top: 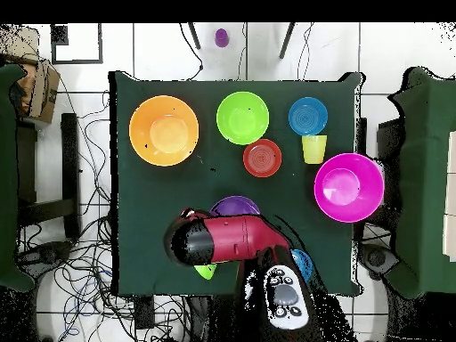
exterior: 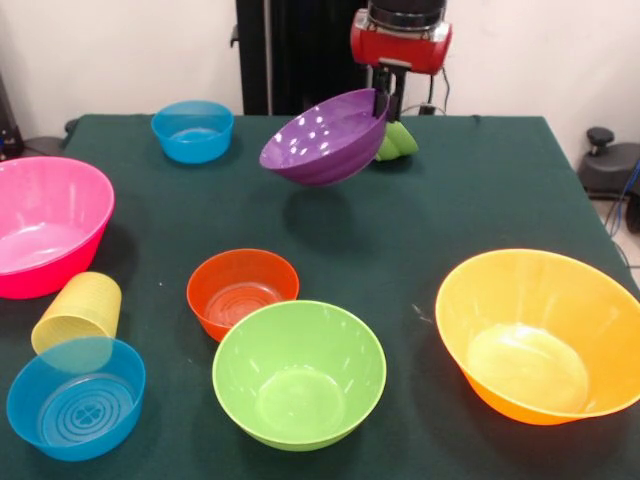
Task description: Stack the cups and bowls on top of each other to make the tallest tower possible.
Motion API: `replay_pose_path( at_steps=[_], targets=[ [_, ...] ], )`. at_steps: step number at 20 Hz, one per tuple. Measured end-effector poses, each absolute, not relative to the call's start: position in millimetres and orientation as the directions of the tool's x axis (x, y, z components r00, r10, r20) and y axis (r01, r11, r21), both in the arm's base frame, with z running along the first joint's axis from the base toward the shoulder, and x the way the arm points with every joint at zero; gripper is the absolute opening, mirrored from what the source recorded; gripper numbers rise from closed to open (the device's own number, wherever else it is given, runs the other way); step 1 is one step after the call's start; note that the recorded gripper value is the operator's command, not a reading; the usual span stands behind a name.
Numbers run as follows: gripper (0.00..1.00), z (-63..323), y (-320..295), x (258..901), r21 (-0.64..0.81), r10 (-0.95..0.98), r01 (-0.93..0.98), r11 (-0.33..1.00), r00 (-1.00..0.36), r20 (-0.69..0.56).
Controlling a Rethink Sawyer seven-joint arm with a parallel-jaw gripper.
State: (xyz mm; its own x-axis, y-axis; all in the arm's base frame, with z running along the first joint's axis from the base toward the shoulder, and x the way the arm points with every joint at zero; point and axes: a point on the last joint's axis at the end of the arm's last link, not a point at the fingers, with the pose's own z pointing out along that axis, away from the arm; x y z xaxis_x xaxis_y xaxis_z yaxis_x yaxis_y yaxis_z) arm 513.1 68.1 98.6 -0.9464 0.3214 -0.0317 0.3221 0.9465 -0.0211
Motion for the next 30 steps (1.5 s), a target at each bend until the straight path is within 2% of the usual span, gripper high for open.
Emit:
replay_pose_path(
  at_steps=[8,18,27,30],
  targets=[
    [0.00,159.5,83.4,509.9,0.018,0.324,0.324,0.946,-0.943,-0.077],
    [0.00,223.6,102.7,510.4,0.018,0.342,0.341,0.940,-0.938,-0.057],
    [0.00,241.9,122.3,523.5,0.008,0.311,0.311,0.950,-0.950,-0.032],
    [0.00,239.6,137.3,550.9,0.023,0.290,0.289,0.957,-0.956,-0.039]
  ],
)
